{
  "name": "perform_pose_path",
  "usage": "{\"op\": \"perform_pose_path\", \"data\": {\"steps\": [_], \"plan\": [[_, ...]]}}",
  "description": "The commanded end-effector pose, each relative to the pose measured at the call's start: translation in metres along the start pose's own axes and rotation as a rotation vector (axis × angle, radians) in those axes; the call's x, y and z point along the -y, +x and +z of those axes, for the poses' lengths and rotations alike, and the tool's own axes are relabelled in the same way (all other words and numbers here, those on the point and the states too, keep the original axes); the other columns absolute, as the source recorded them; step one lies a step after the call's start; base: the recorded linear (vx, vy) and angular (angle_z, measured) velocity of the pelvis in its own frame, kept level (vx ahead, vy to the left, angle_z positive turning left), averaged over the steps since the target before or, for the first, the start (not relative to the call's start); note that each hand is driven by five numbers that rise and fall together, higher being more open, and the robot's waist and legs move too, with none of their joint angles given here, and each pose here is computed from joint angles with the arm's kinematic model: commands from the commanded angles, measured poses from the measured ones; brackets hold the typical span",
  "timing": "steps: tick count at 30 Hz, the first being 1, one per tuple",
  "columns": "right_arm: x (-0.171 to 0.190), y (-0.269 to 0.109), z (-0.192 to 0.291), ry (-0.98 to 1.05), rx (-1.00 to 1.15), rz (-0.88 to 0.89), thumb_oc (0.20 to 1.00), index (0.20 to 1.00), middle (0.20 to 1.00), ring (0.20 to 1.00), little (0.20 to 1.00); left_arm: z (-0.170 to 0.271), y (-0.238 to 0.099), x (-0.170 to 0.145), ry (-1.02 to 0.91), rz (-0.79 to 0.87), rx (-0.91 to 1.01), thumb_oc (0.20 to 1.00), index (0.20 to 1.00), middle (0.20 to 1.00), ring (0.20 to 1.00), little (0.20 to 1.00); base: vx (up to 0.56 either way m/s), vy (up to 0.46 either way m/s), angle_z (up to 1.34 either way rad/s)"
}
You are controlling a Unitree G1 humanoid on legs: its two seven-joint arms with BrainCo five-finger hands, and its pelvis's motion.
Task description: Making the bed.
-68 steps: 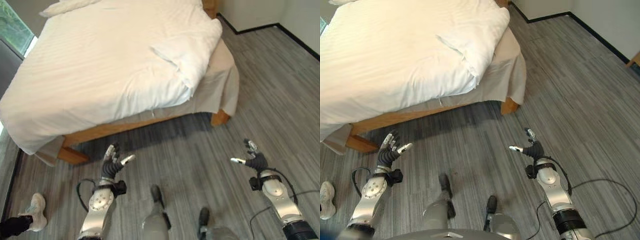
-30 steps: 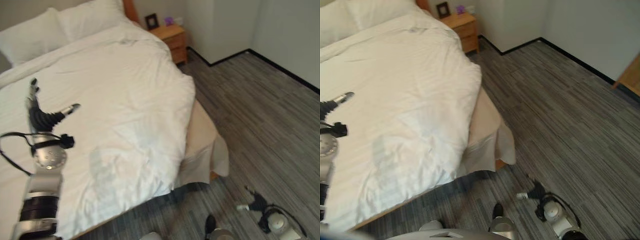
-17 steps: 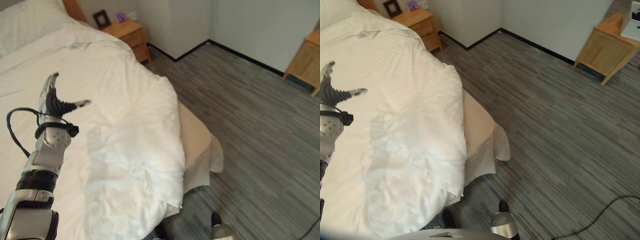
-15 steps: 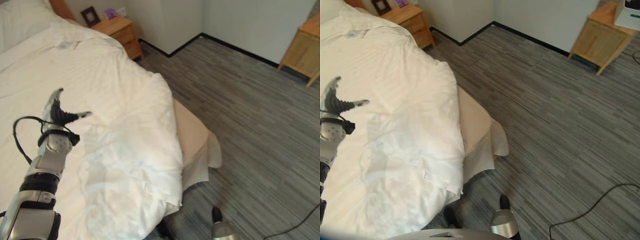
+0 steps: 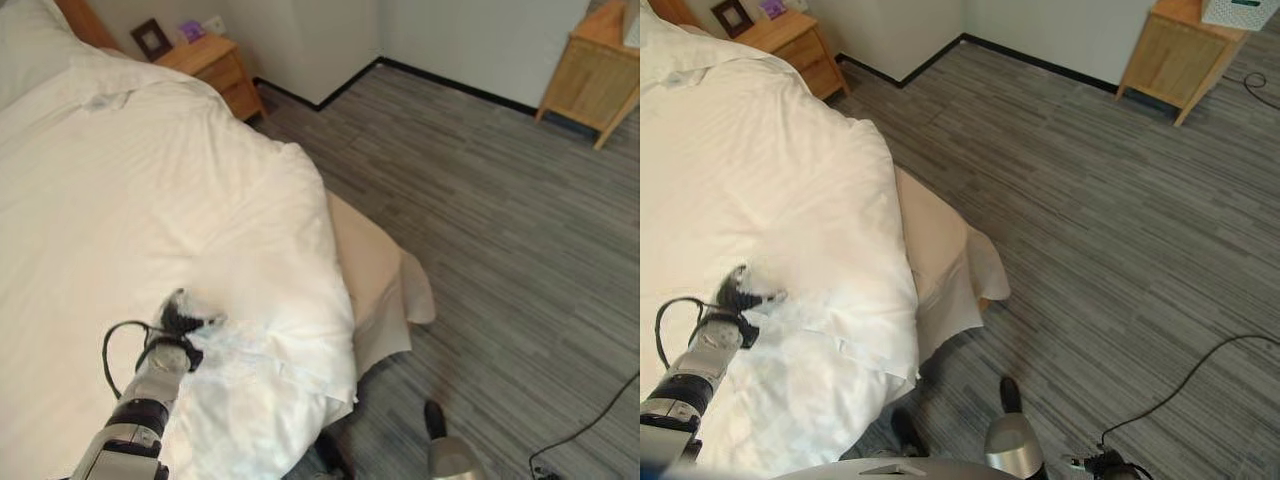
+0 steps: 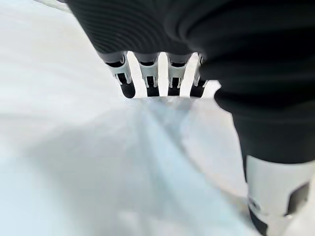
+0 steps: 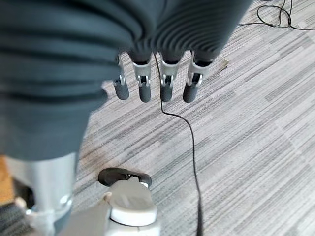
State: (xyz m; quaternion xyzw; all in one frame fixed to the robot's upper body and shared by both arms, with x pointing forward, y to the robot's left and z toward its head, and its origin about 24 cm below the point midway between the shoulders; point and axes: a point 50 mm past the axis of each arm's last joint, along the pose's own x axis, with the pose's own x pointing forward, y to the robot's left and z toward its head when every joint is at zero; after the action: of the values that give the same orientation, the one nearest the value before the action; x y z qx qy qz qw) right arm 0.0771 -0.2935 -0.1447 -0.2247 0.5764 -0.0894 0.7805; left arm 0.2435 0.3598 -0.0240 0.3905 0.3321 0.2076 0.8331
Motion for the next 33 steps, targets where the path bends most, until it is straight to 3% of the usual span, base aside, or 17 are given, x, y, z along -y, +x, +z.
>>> {"op": "perform_pose_path", "data": {"steps": [1, 10, 12, 13, 23, 25, 31, 33], "plan": [[0.001, 0.001, 0.008, 0.028, 0.021, -0.022, 1.000, 1.000, 1.000, 1.000, 1.000, 0.038, 0.014, -0.045, 0.055, 0.129, 0.078, 1.000, 1.000, 1.000, 1.000, 1.000, -0.05, -0.039, -0.28], [0.006, -0.001, -0.008, 0.059, -0.008, -0.030, 1.000, 1.000, 1.000, 1.000, 1.000, 0.069, 0.017, -0.108, 0.118, 0.316, 0.162, 1.000, 1.000, 1.000, 1.000, 1.000, -0.05, -0.053, -0.12], [-0.001, -0.002, -0.014, 0.063, -0.031, -0.012, 1.000, 1.000, 1.000, 1.000, 1.000, 0.088, 0.014, -0.124, 0.113, 0.376, 0.232, 0.517, 0.517, 0.517, 0.517, 0.517, -0.01, -0.063, 0.05], [-0.003, -0.003, -0.018, 0.070, -0.050, -0.004, 1.000, 1.000, 1.000, 1.000, 1.000, 0.108, 0.009, -0.134, 0.106, 0.417, 0.309, 0.200, 0.200, 0.200, 0.200, 0.200, 0.00, -0.037, 0.06], [-0.004, -0.001, -0.009, 0.063, -0.033, 0.012, 1.000, 1.000, 1.000, 1.000, 1.000, 0.177, -0.026, -0.099, -0.119, 0.339, 0.666, 0.200, 0.200, 0.200, 0.200, 0.200, 0.02, -0.030, 0.09], [-0.004, -0.001, -0.009, 0.036, -0.028, 0.020, 1.000, 1.000, 1.000, 1.000, 1.000, 0.218, -0.054, -0.086, -0.196, 0.298, 0.869, 0.200, 0.200, 0.200, 0.200, 0.200, 0.05, -0.022, -0.04], [0.001, -0.002, -0.016, 0.009, -0.042, 0.009, 1.000, 1.000, 1.000, 1.000, 1.000, 0.271, -0.099, -0.055, -0.324, 0.155, 1.124, 0.200, 0.200, 0.200, 0.200, 0.200, 0.05, -0.003, -0.17], [0.001, -0.003, -0.020, -0.003, -0.063, 0.002, 1.000, 1.000, 1.000, 1.000, 1.000, 0.296, -0.131, -0.032, -0.318, 0.061, 1.255, 0.200, 0.200, 0.200, 0.200, 0.200, 0.05, 0.008, -0.42]]}}
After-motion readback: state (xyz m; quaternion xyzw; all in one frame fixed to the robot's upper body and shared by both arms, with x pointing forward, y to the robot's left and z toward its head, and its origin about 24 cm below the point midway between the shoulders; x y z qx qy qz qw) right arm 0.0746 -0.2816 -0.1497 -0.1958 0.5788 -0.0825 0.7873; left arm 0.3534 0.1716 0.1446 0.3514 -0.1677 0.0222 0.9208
